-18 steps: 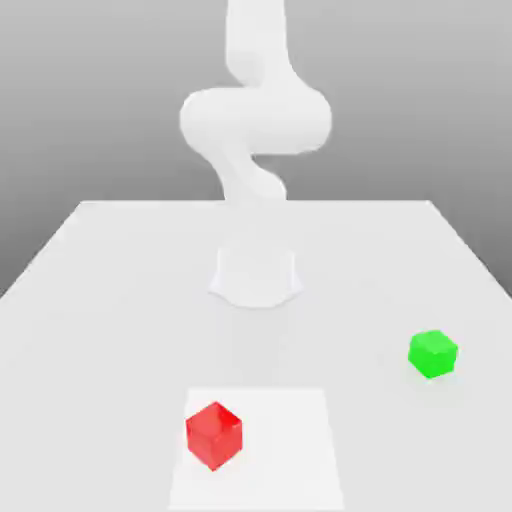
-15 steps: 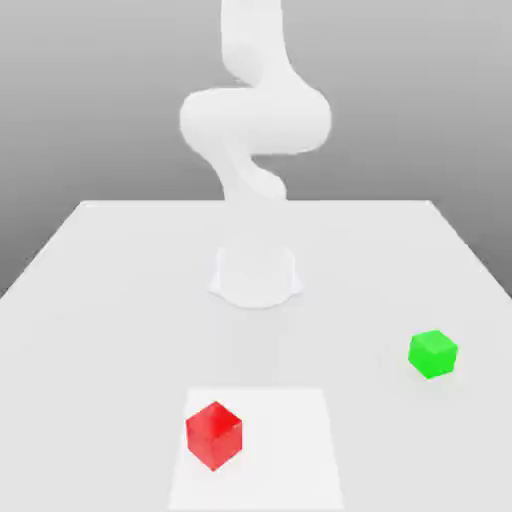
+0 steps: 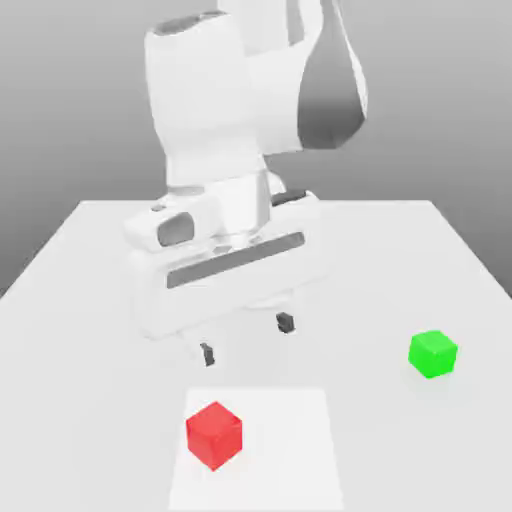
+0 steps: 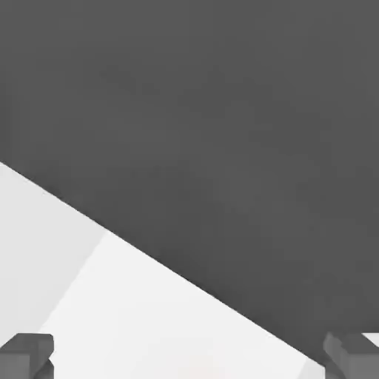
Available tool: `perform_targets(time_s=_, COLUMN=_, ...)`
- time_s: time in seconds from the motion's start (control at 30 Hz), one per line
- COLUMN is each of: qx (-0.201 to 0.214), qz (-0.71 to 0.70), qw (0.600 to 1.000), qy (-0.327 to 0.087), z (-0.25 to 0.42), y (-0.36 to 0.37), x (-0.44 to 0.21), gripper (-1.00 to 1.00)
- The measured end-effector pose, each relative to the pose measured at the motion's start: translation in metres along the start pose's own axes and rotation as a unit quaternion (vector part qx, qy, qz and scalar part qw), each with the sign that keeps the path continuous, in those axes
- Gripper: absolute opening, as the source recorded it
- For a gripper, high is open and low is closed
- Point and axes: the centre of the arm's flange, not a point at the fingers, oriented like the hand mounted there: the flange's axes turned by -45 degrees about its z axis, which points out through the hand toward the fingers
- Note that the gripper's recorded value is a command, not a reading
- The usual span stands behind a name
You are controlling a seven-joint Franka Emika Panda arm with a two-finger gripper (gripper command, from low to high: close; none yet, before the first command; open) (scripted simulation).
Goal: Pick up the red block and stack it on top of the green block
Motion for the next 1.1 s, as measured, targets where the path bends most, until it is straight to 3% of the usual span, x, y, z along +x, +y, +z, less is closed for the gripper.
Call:
perform_targets(time_s=0.17, qx=-0.008, qz=-0.065, qw=0.995, qy=-0.074, z=0.060, y=0.000, x=-0.044, gripper=0.00)
perform_targets(time_s=0.47, qx=-0.009, qz=-0.075, qw=0.994, qy=-0.081, z=0.120, y=0.001, x=-0.057, gripper=0.00)
perform_targets(time_s=0.5, qx=-0.008, qz=-0.074, qw=0.994, qy=-0.082, z=0.126, y=0.000, x=-0.058, gripper=-1.00)
perform_targets(time_s=0.73, qx=-0.007, qz=-0.074, qw=0.994, qy=-0.082, z=0.126, y=0.000, x=-0.059, gripper=-1.00)
perform_targets(time_s=1.1, qx=0.001, qz=-0.108, qw=0.991, qy=-0.082, z=0.066, y=-0.019, x=-0.038, gripper=-1.00)
